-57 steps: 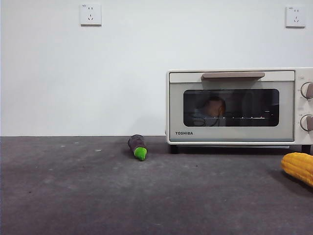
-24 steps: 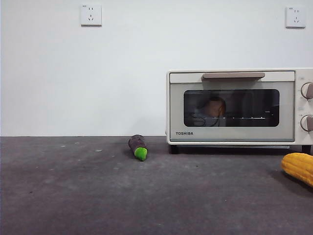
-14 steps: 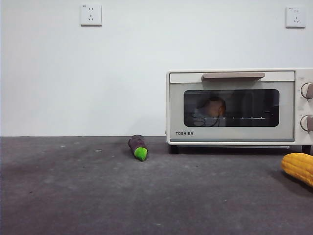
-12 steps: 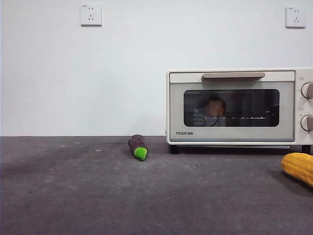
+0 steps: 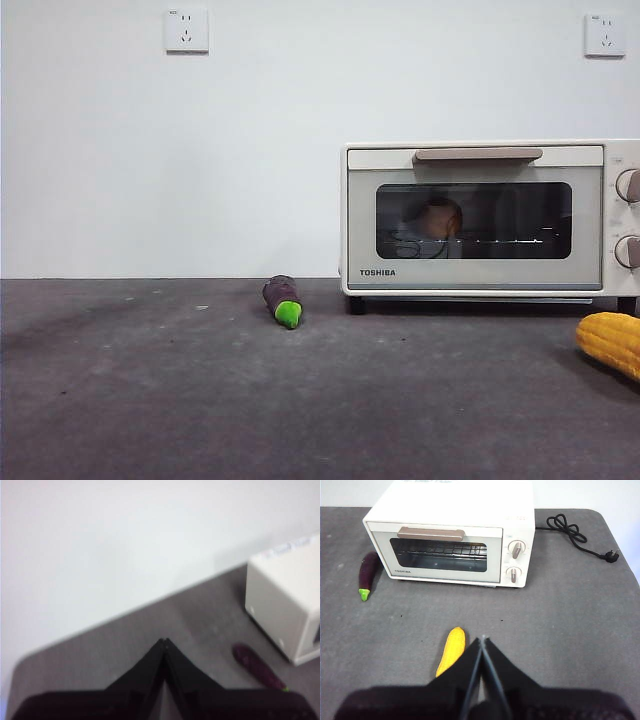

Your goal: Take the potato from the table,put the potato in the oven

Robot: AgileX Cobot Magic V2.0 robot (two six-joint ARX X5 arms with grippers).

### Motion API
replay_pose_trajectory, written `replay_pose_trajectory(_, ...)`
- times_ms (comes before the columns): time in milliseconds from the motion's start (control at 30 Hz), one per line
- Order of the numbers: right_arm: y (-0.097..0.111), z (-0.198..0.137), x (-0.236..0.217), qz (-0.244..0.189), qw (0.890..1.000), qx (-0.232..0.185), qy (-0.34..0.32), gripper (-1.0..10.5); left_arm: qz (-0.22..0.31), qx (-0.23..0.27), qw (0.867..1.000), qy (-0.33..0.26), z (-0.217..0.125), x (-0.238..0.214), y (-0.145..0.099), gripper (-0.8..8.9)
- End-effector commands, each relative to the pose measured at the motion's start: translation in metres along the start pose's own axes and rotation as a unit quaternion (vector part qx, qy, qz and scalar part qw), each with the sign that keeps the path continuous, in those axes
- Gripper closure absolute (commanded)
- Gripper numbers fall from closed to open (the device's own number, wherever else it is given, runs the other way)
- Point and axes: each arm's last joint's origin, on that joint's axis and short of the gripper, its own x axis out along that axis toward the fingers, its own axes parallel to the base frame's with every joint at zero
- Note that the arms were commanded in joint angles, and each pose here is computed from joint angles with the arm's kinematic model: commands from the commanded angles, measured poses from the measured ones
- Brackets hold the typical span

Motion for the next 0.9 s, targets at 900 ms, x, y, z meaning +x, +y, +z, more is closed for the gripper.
replay_pose_trajectory(900, 0.000, -0.001, 0.001, -0.004, 1.000, -0.002, 0.010, 9.5, 0.083, -0.075, 0.974, -0.199, -0.228, -0.009, -0.055, 8.17)
